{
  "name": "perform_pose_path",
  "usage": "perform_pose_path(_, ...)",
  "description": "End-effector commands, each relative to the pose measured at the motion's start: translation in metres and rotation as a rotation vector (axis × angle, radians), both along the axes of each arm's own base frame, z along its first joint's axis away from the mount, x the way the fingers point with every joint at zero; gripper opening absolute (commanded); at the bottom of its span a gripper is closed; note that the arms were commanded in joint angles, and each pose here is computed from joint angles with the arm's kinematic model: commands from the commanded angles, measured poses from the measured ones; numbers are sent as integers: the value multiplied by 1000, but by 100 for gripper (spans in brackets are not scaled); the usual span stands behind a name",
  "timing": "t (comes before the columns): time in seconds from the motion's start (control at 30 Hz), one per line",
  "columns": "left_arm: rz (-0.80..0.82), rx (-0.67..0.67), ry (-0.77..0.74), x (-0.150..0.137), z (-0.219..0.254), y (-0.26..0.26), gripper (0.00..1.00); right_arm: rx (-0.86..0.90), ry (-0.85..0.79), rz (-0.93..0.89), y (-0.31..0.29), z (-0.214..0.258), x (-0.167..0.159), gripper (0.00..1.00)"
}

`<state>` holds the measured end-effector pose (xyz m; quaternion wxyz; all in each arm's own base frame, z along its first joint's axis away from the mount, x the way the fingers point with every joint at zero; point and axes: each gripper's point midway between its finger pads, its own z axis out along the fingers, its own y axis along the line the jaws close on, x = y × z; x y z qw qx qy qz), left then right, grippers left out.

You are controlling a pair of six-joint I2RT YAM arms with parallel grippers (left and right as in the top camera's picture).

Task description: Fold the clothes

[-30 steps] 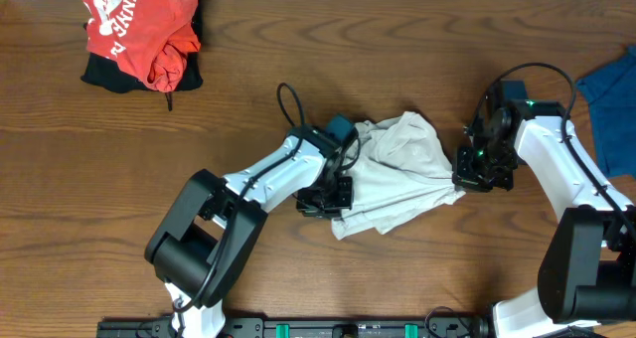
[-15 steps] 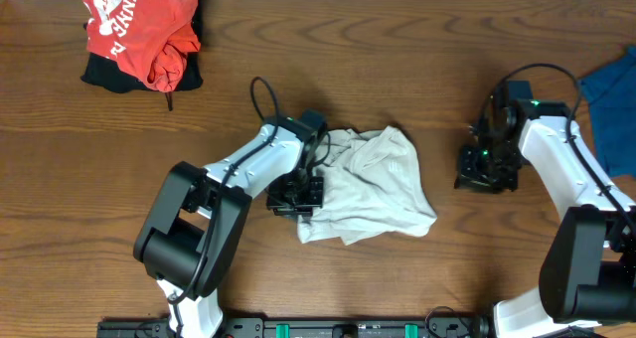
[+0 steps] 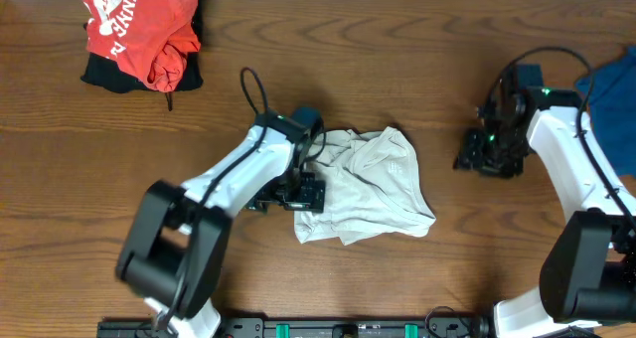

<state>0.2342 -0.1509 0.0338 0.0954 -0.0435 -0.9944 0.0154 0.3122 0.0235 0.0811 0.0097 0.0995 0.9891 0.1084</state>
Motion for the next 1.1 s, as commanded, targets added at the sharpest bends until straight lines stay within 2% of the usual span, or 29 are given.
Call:
perform_pose_path(0.0, 23, 22, -144, 23, 24, 10, 98, 138, -111, 63, 22, 20, 23, 59)
perform_pose_path(0.17, 81, -67, -311, 65, 38, 6, 98, 217, -286, 137, 42, 32, 59, 60)
perform_pose_path(0.47, 60, -204, -408, 104, 33, -14, 98, 254, -412, 301, 100, 34, 82, 59)
perform_pose_path(0.63, 60, -222, -447, 114, 34, -19, 98, 241, -405, 393, 127, 17, 81, 56)
perform_pose_path(0.9, 60, -227, -445, 121, 22, -22, 98, 220, -350, 409, 132, 2, 74, 55)
perform_pose_path(1.0, 57, -252, -419, 120, 13, -28, 98, 220, -330, 407, 132, 0, 69, 49)
perform_pose_path(1.07, 57, -261, -405, 120, 8, -31, 98, 219, -317, 406, 131, -1, 67, 39)
